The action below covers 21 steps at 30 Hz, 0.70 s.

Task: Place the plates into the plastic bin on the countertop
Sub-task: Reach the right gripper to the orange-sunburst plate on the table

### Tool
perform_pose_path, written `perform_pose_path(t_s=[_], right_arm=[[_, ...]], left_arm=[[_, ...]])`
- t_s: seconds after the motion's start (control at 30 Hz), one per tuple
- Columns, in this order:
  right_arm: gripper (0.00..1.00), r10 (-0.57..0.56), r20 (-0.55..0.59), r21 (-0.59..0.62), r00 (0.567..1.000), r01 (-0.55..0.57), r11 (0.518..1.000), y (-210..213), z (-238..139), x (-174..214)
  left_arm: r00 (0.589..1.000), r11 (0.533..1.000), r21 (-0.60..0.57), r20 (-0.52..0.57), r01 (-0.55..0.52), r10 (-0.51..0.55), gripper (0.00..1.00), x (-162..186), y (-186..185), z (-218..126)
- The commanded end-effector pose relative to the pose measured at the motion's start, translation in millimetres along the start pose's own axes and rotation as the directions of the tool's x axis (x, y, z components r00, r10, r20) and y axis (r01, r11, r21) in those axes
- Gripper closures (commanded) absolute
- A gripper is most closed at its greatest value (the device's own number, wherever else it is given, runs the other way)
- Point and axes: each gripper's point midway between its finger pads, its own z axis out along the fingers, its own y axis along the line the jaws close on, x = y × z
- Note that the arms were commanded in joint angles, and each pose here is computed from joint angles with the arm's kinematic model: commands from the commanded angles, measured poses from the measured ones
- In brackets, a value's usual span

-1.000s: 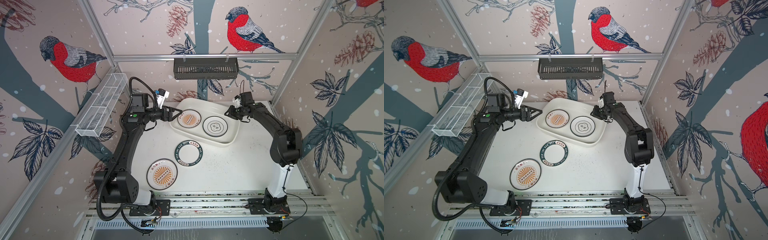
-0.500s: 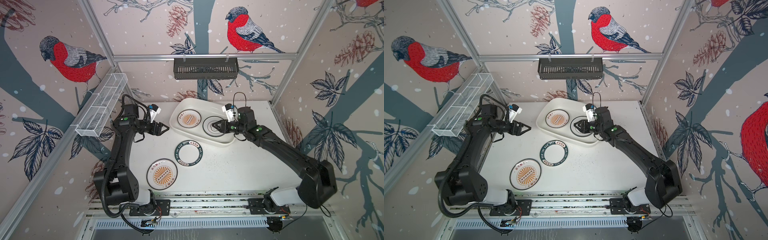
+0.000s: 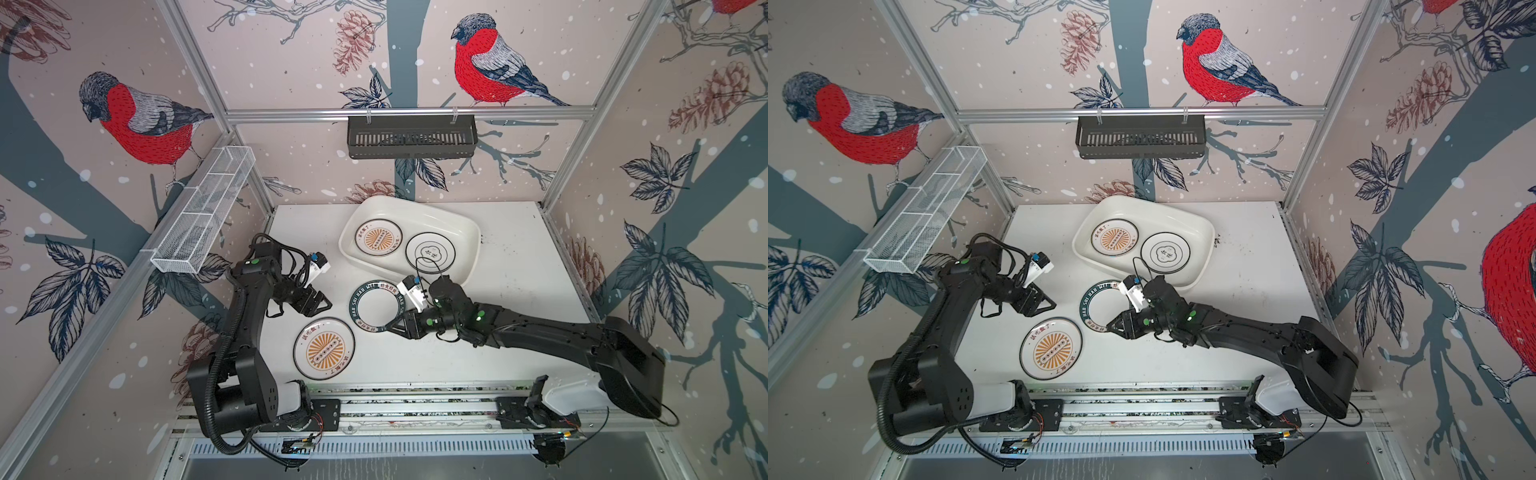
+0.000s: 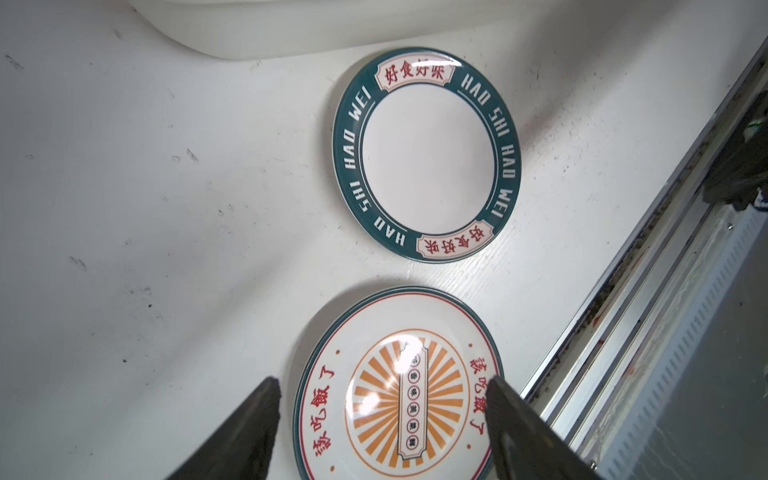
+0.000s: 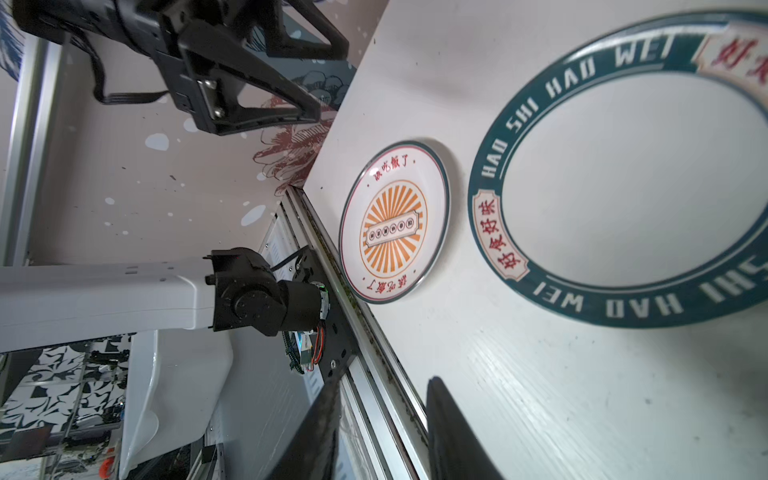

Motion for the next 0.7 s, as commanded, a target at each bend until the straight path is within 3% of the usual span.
perform_pose_path(t_s=[0.0, 0.2, 0.3, 0.5, 0.67], right_arm=[[0.63, 0.061, 0.063, -0.031, 0.996, -0.059, 0.998, 7.1, 17.6, -4.9], [0.63, 0.158, 0.002, -0.015, 0.987, -0.158, 0.987, -3.0, 61.5, 14.1], [0.63, 0.218, -0.006, 0.054, 0.976, -0.217, 0.975, -20.2, 76.2, 18.0], [0.64, 0.287, -0.054, 0.065, 0.956, -0.283, 0.957, -27.3, 104.5, 26.8], [0.64, 0.334, -0.058, 0.025, 0.941, -0.333, 0.943, -28.4, 122.1, 33.4]], left_arm=[[0.996, 0.996, 0.005, -0.031, -0.085, 0.085, 0.22, 11.9, -5.9, 1.6], [0.998, 0.998, -0.006, 0.012, -0.069, 0.069, 0.23, 6.9, -7.0, 2.0], [0.998, 1.0, -0.016, 0.052, -0.025, 0.026, 0.24, -1.1, -6.8, -1.2], [0.976, 0.997, -0.063, 0.216, 0.039, -0.025, 0.23, -41.9, -10.1, -33.4], [0.945, 0.997, -0.076, 0.326, -0.002, 0.027, 0.22, -63.2, -19.3, -50.2]])
